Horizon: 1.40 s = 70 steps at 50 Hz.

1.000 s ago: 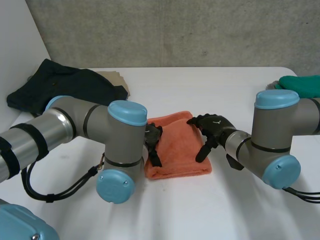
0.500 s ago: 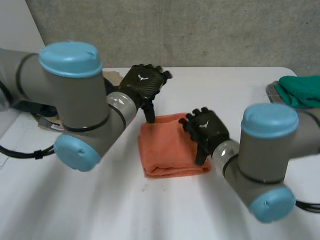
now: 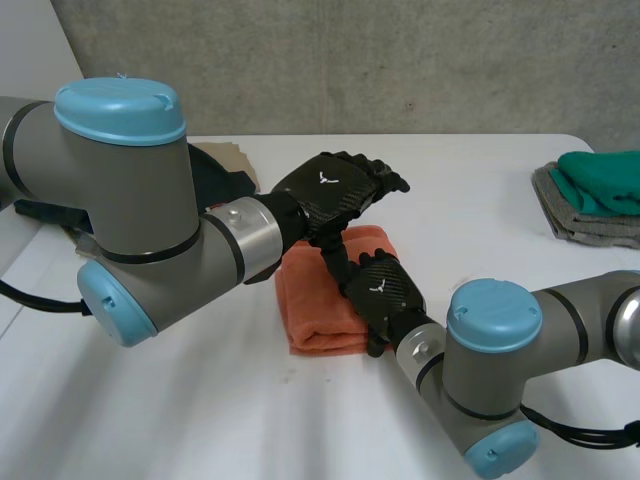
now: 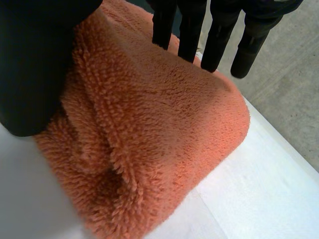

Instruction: Fold the laundry.

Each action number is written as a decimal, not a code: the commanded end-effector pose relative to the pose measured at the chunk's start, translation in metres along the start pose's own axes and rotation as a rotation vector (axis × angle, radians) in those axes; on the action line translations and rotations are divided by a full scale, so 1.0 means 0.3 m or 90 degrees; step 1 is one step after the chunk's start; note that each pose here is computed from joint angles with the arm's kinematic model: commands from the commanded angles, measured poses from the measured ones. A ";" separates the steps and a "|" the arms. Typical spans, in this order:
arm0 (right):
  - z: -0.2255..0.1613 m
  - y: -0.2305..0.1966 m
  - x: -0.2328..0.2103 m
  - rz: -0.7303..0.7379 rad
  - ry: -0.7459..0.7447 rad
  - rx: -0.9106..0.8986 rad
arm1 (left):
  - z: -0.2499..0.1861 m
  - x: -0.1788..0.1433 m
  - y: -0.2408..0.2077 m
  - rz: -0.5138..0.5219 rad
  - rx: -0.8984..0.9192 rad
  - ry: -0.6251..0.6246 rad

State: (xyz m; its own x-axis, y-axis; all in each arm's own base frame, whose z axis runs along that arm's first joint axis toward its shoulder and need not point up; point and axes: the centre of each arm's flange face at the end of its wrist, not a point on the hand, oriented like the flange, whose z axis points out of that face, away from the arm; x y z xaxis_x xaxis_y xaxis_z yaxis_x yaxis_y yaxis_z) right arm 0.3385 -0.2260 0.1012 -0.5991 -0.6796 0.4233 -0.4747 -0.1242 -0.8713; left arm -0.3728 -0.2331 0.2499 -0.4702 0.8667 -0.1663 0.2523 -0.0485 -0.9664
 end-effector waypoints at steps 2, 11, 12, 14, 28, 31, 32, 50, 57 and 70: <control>0.029 -0.007 0.009 -0.007 0.010 0.018 | -0.002 -0.003 -0.007 0.002 0.003 -0.003; 0.068 -0.013 0.015 -0.009 0.017 0.034 | -0.009 -0.004 -0.024 0.006 0.012 -0.005; 0.071 -0.016 0.017 -0.009 0.017 0.036 | -0.008 -0.004 -0.026 0.006 0.013 -0.005; 0.079 -0.026 0.024 -0.010 0.022 0.043 | -0.009 -0.004 -0.028 0.006 0.014 -0.005; 0.106 -0.049 0.039 -0.024 0.035 0.061 | -0.013 -0.013 -0.041 0.009 0.021 -0.010; 0.109 -0.086 0.066 -0.022 0.050 0.085 | -0.014 -0.015 -0.049 0.011 0.025 -0.011; 0.111 -0.102 0.082 -0.022 0.059 0.096 | -0.015 -0.015 -0.052 0.012 0.027 -0.011; 0.174 -0.274 0.795 -0.007 0.327 0.277 | -0.031 -0.073 -0.212 0.020 0.119 -0.044; 0.109 -0.173 1.164 -0.028 0.441 0.342 | -0.032 -0.071 -0.223 0.010 0.126 -0.042; 0.092 0.405 1.402 -0.029 0.464 0.272 | -0.023 -0.050 -0.202 0.005 0.115 -0.031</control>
State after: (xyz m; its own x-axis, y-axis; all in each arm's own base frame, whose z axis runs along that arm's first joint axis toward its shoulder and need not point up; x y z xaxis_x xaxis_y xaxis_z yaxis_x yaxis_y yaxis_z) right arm 0.0937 -0.5304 0.2316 -0.9258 -0.0442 0.3755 -0.2830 -0.5775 -0.7658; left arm -0.3739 -0.2409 0.3172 -0.5157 0.8368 -0.1841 0.0946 -0.1579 -0.9829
